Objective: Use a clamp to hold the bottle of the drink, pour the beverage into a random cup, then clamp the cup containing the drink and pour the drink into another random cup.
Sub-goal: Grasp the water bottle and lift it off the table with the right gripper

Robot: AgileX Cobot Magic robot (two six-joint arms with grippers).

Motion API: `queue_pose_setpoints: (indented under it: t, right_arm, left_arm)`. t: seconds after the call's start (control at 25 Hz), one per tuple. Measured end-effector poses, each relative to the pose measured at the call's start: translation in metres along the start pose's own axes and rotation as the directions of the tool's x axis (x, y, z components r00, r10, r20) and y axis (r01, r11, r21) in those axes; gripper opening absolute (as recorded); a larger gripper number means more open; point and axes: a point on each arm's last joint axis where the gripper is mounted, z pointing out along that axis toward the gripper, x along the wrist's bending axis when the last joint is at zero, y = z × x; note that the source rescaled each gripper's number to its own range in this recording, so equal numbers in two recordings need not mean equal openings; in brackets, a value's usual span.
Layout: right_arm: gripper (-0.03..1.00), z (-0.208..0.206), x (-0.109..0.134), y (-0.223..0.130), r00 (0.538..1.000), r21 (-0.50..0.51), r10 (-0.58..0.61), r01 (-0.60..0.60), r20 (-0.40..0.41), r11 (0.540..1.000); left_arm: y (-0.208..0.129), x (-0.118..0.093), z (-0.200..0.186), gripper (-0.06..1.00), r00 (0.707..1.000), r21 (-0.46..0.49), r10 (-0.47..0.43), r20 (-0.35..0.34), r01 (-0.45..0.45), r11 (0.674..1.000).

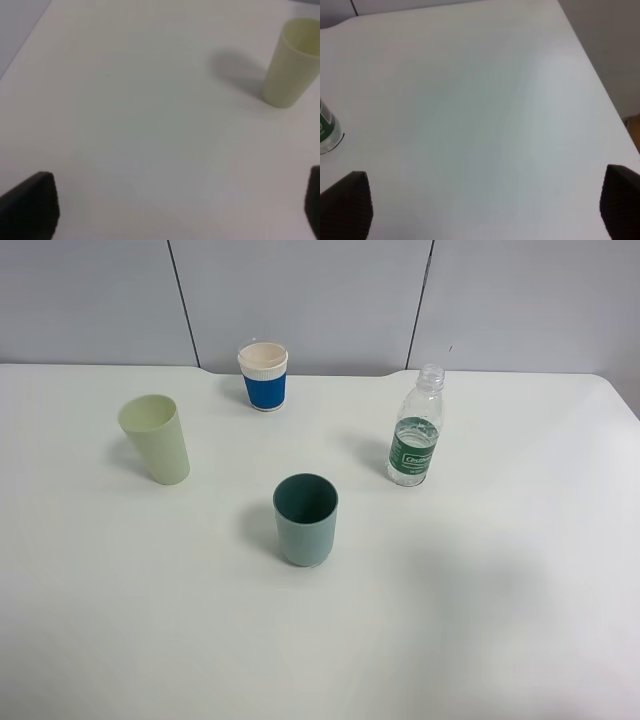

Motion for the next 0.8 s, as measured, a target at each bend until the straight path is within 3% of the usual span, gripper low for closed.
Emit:
queue_pose_setpoints:
  t: [0.48,0.8]
  right_arm:
    - [0.94,0.071,0.013,0.027,0.998,0.037,0.023,-0.021,-0.059,0.999]
    - [0.94,0.113,0.054,0.027,0.968,0.04,-0.108,0.12,-0.227,0.992]
  left_arm:
    - [0.0,0.0,0.0,1.0,1.0,0.0,-0.001,0.0,0.001,1.0]
    - [0.0,0.0,0.0,1.0,1.0,0.0,0.0,0.0,0.0,1.0]
